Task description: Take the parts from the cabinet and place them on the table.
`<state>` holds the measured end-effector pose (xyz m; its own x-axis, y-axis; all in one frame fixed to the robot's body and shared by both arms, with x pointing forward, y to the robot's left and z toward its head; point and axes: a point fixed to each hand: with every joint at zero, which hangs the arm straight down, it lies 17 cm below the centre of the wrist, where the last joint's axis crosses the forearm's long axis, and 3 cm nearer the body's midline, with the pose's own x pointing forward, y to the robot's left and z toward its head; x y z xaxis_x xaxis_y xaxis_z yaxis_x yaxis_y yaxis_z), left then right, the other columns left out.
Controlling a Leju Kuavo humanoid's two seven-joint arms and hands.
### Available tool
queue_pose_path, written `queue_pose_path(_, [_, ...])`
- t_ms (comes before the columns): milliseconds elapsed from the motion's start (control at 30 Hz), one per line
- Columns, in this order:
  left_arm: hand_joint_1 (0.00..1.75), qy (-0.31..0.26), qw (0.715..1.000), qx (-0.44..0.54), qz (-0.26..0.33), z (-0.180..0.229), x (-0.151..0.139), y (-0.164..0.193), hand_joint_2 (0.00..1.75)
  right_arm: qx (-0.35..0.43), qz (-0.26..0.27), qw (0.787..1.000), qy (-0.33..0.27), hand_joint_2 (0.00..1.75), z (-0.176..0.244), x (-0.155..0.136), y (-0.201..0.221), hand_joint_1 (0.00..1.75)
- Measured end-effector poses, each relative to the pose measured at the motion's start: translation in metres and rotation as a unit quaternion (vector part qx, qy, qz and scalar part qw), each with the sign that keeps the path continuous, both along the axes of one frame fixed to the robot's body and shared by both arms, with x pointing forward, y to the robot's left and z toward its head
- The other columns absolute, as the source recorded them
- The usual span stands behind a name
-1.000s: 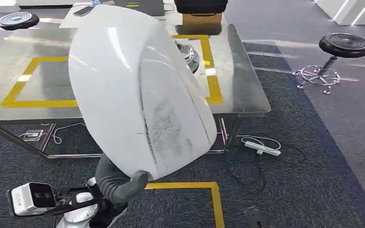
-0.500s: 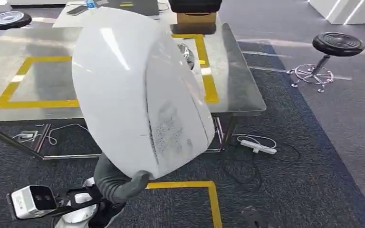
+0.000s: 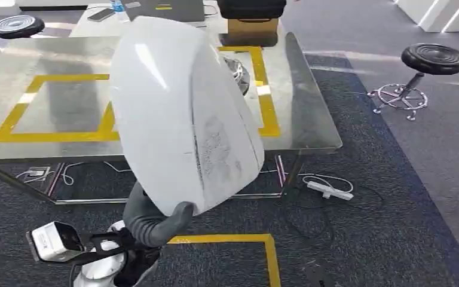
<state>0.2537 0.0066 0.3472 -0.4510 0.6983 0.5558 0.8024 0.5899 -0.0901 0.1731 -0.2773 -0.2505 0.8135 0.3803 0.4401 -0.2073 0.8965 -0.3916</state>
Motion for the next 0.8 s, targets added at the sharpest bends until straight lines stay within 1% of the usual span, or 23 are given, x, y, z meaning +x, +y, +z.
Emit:
queue_pose_path(333, [1.75, 0.013, 1.000, -0.010, -0.003, -0.0049, 0.0034, 0.0050, 1.75, 0.000, 0.000, 1.000, 0.001, 1.75, -0.0004, -0.0014, -0.0003, 0.00])
queue_pose_path(800, [1.75, 0.016, 1.000, -0.019, -0.009, -0.0049, 0.0031, 0.0068, 1.75, -0.001, 0.003, 1.000, 0.001, 1.75, -0.0003, -0.0015, 0.0010, 0.00])
